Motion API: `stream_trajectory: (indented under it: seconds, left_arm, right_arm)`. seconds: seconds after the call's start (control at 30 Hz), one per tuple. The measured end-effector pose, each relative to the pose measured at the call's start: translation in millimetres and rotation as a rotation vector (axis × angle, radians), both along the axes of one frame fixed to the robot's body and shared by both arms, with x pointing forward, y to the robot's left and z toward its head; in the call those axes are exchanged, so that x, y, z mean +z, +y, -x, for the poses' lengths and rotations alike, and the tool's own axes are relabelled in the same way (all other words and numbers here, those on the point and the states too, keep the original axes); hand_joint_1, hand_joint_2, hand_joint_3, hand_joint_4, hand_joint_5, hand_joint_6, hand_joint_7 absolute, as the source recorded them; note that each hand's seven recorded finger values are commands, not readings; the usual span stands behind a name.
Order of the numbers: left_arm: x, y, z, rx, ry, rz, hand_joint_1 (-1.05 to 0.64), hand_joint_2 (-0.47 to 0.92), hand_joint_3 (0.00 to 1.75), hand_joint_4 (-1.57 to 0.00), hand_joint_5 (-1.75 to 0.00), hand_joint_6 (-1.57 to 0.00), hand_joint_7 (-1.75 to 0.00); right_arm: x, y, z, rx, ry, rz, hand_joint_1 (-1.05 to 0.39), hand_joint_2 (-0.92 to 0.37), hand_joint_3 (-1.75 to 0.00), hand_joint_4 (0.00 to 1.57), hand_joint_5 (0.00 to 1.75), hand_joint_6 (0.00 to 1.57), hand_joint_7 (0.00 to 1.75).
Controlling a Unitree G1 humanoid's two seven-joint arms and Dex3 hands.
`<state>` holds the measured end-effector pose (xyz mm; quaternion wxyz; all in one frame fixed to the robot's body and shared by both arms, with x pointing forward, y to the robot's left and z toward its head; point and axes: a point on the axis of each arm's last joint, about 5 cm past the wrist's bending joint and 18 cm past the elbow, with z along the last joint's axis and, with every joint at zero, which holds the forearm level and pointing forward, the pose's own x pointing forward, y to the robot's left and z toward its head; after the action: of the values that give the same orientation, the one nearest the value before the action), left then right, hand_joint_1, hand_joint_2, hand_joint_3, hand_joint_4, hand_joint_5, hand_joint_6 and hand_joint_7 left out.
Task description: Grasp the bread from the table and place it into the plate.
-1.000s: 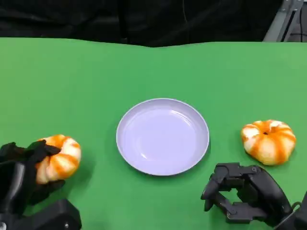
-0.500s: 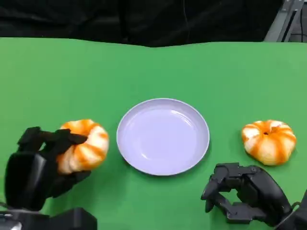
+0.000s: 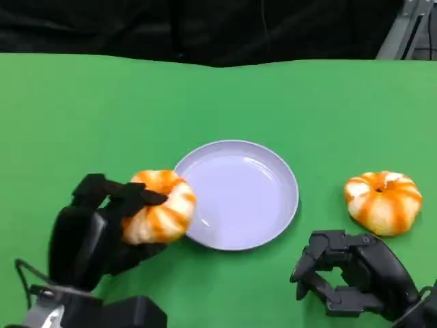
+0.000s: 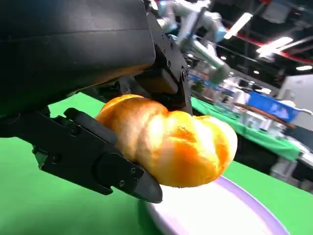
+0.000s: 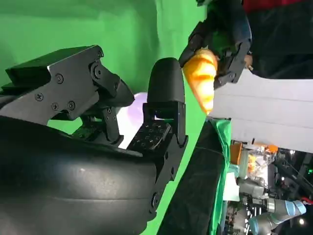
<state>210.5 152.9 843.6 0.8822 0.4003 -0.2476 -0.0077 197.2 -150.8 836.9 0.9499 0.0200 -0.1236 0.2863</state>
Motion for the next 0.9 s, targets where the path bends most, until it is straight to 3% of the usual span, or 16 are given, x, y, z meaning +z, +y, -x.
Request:
stream_trajectory:
  seconds: [0.17, 0.27, 0.4, 0.63, 0.7, 0.9]
  left_arm:
    - [4.0, -10, -8, -0.058, -0.020, -0.004, -0.09, 0.88, 0.00, -0.50, -1.45, -0.65, -1.02]
    - [8.3, -17, -13, -0.109, -0.021, -0.003, -0.09, 0.89, 0.00, -0.45, -1.54, -0.51, -1.29]
    - [13.3, -22, -18, -0.146, -0.018, 0.005, -0.09, 0.89, 0.00, -0.44, -1.57, -0.47, -1.36]
    - [20.7, -34, -33, -0.204, 0.013, -0.022, -0.13, 0.89, 0.00, -0.43, -1.60, -0.50, -1.35]
    - [26.0, -39, -39, -0.221, 0.001, -0.020, -0.13, 0.88, 0.01, -0.44, -1.56, -0.58, -1.20]
    - [34.0, -50, -49, -0.267, 0.019, -0.035, -0.11, 0.87, 0.00, -0.48, -1.48, -0.64, -1.09]
  right_arm:
    - [-0.7, -0.7, 0.4, -0.001, 0.001, 0.002, 0.11, -0.67, -0.95, 0.84, 1.38, 0.87, 1.05]
    - [-0.6, -0.7, 0.5, 0.005, -0.003, 0.001, 0.10, -0.67, -0.95, 0.84, 1.38, 0.86, 1.04]
    - [-0.7, -0.5, 0.5, 0.008, -0.003, 0.001, 0.09, -0.67, -0.95, 0.85, 1.38, 0.87, 1.03]
    - [-0.7, -0.1, 1.1, 0.005, -0.005, 0.002, 0.09, -0.67, -0.94, 0.87, 1.34, 0.88, 1.00]
    - [-0.5, -0.1, 1.3, 0.005, -0.005, 0.001, 0.09, -0.67, -0.94, 0.87, 1.34, 0.89, 0.99]
    - [-1.1, -0.3, 2.2, 0.003, -0.003, 0.003, 0.10, -0.67, -0.94, 0.87, 1.32, 0.89, 0.97]
